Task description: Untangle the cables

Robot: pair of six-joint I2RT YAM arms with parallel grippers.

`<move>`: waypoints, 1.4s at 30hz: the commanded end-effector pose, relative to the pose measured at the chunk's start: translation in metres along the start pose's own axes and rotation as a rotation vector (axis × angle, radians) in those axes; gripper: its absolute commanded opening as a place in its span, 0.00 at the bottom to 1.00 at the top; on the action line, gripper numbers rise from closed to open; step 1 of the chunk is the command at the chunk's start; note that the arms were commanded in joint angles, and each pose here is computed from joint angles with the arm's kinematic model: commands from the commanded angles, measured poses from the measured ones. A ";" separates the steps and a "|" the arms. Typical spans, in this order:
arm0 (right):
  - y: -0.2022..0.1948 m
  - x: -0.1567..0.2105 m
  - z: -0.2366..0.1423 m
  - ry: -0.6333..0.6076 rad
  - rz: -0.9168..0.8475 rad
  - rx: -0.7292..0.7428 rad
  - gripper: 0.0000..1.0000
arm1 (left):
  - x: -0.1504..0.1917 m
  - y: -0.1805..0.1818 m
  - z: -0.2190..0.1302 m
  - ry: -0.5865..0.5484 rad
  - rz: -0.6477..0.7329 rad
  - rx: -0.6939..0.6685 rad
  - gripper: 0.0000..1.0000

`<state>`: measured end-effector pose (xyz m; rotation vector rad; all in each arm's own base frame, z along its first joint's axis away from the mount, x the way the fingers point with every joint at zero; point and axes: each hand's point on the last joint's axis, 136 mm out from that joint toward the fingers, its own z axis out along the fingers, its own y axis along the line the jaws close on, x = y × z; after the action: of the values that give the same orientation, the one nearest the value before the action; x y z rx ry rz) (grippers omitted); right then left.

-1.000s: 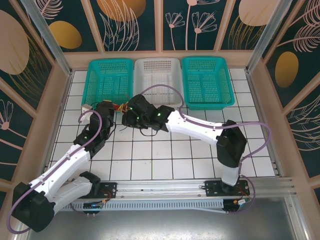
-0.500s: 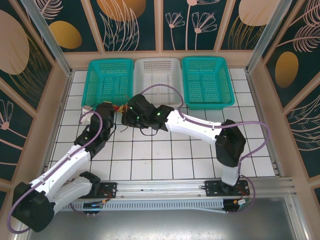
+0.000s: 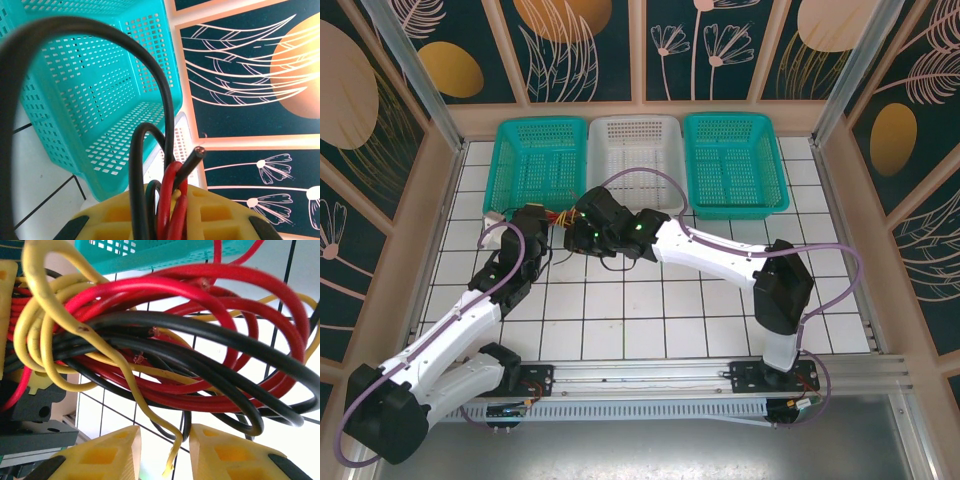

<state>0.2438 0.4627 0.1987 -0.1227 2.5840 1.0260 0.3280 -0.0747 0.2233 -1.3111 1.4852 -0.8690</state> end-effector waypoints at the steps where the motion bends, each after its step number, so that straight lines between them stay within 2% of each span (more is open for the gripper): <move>1: 0.018 -0.006 -0.006 -0.004 0.008 -0.043 0.30 | 0.002 -0.003 0.001 -0.001 -0.090 0.016 0.00; 5: 0.015 -0.007 -0.002 -0.002 0.017 -0.043 0.31 | 0.002 -0.003 0.001 0.001 -0.093 0.014 0.00; 10: 0.015 -0.007 0.002 0.001 0.024 -0.046 0.39 | 0.001 -0.003 0.000 -0.004 -0.097 0.015 0.00; 20: 0.009 -0.006 0.002 -0.001 0.037 -0.018 0.20 | 0.001 -0.002 -0.001 -0.006 -0.080 0.017 0.00; 24: 0.004 -0.005 -0.002 0.000 0.034 0.012 0.28 | -0.005 -0.004 -0.002 -0.038 -0.043 0.022 0.00; 30: -0.006 0.001 -0.011 -0.001 0.025 0.062 0.00 | -0.010 -0.005 -0.003 -0.068 0.002 0.023 0.00; 33: -0.008 0.003 -0.017 -0.007 0.015 0.059 0.00 | -0.012 -0.005 -0.003 -0.078 0.013 0.023 0.00; 38: 0.020 -0.008 -0.053 -0.094 -0.080 -0.097 0.00 | -0.010 -0.002 0.000 -0.082 0.108 0.023 0.00; 42: 0.034 -0.029 -0.096 -0.180 -0.167 -0.128 0.00 | -0.007 0.029 0.006 -0.061 0.190 -0.021 0.00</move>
<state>0.2313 0.4307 0.2310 -0.1918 2.5006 1.0262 0.3263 -0.0686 0.2112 -1.2341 1.5164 -0.7565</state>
